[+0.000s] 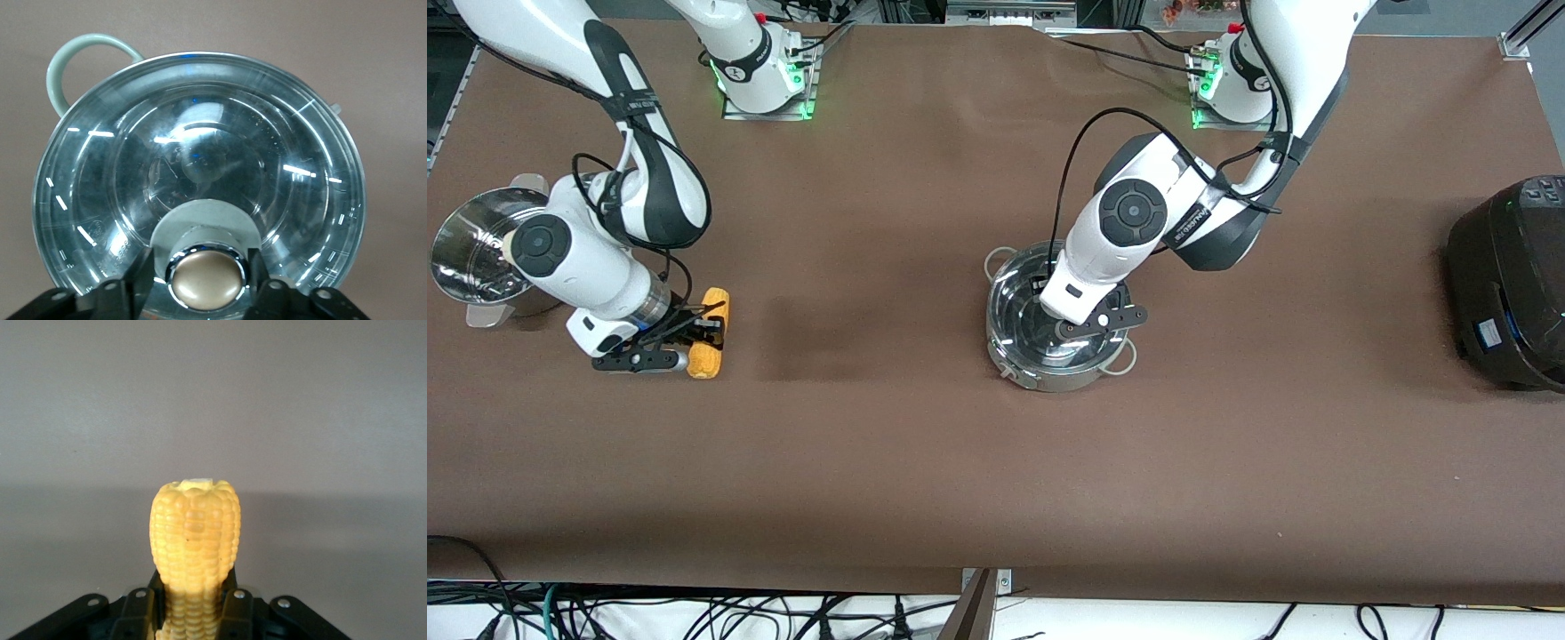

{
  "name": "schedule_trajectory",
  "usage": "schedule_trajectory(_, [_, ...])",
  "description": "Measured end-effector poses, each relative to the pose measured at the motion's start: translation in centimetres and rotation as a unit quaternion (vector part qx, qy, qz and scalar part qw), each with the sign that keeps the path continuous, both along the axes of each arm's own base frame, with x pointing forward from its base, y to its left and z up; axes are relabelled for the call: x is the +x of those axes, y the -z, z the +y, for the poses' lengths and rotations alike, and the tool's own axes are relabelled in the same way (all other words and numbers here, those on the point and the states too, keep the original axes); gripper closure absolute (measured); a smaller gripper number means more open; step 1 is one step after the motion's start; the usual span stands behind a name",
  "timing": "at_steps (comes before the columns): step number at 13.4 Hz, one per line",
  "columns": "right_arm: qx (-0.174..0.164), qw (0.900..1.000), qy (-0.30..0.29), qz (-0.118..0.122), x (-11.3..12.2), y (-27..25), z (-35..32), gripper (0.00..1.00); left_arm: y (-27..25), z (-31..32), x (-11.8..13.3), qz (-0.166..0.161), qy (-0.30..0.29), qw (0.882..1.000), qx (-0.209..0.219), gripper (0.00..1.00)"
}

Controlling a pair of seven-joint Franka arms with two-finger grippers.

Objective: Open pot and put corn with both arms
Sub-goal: 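Lift the lid with the left gripper while the right gripper lifts the corn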

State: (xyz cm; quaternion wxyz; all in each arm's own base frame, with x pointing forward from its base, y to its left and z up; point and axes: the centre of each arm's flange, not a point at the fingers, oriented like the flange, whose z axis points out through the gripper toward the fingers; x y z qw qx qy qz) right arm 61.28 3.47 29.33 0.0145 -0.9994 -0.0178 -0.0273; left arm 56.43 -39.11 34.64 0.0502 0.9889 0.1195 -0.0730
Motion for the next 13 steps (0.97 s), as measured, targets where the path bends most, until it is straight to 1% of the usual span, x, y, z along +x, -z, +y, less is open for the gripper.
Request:
schedule_trajectory(1, [0.0, 1.0, 0.0, -0.001, 0.3, -0.5, 0.0, 0.67, -0.1, -0.1, 0.0, 0.0, 0.0, 1.0, 0.0, 0.42])
schedule_trajectory(2, [0.0, 1.0, 0.0, -0.001, 0.4, -0.8, 0.0, 0.67, -0.2, -0.1, 0.0, -0.001, 0.0, 1.0, -0.001, 0.48])
schedule_trajectory(11, [0.0, 1.0, -0.002, -0.004, 0.6, -1.1, 0.0, 0.67, -0.1, -0.1, 0.0, -0.002, 0.001, 1.0, 0.0, 0.49])
schedule_trajectory(13, [0.0, 1.0, -0.002, 0.003, 0.8, -1.6, 0.1, 0.67, -0.3, -0.1, 0.0, -0.002, 0.001, 1.0, 0.001, 0.49])
